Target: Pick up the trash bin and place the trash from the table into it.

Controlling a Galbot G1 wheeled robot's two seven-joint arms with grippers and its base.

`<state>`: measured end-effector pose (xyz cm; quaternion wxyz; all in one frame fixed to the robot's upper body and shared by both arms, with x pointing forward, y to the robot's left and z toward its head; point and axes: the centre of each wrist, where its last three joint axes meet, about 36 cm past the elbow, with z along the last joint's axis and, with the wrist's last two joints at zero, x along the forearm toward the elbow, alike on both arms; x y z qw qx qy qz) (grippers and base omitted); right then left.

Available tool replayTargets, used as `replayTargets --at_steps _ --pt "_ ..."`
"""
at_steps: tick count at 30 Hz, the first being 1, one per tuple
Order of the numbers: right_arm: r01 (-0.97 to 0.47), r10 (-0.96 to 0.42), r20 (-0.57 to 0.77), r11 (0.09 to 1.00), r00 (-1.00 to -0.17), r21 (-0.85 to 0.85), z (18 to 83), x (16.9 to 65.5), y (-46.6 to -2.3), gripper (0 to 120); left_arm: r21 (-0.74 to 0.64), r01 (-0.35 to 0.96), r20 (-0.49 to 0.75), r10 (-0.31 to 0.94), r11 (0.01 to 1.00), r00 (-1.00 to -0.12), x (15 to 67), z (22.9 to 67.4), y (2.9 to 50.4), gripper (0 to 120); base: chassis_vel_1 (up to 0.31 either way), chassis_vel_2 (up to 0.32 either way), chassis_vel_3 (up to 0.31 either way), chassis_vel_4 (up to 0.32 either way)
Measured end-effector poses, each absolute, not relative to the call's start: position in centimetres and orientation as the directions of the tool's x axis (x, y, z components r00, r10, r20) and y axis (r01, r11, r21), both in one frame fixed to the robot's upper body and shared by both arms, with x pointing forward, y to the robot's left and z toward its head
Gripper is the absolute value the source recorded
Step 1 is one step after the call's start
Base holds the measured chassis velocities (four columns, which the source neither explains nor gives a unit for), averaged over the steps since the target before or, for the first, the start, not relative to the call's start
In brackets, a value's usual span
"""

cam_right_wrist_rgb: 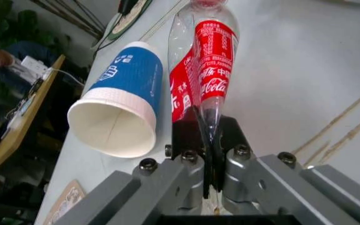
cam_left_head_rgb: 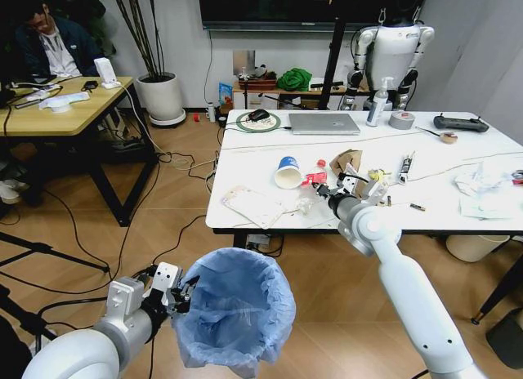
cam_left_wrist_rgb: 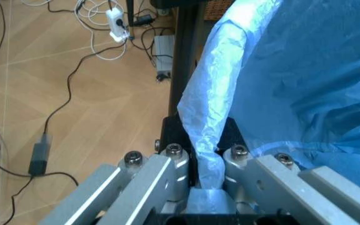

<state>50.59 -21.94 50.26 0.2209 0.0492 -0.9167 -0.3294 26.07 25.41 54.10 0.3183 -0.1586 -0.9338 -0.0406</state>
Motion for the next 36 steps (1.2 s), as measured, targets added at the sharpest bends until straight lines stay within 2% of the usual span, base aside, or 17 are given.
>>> replayTargets --at_steps 10,17,23,28,36 --pt "-0.005 -0.212 0.282 0.807 -0.935 0.590 54.2 46.9 -23.7 0 -0.031 0.315 0.600 0.270 0.948 -0.753 26.1 54.2 25.3 2 0.000 0.000 0.000 0.000" --pt "-0.136 -0.283 0.181 0.814 -0.942 0.564 58.0 40.5 -23.4 0 -0.038 0.272 0.583 0.242 0.962 -0.776 26.2 54.1 25.1 2 0.000 0.000 0.000 0.000" --pt "-0.260 -0.399 0.140 0.788 -0.906 0.558 58.0 35.7 -21.9 0 -0.044 0.240 0.581 0.220 0.970 -0.784 26.5 53.9 25.1 2 0.000 0.000 0.000 0.000" --pt "-0.393 -0.529 0.116 0.743 -0.841 0.542 57.6 31.4 -20.7 0 -0.062 0.211 0.608 0.205 0.976 -0.767 27.2 52.7 25.1 2 0.000 0.000 0.000 0.000" --pt "-0.459 -0.576 0.119 0.744 -0.809 0.486 56.6 28.4 -20.3 0 -0.147 0.163 0.659 0.220 0.976 -0.719 27.3 51.8 24.1 2 0.000 0.000 0.000 0.000"
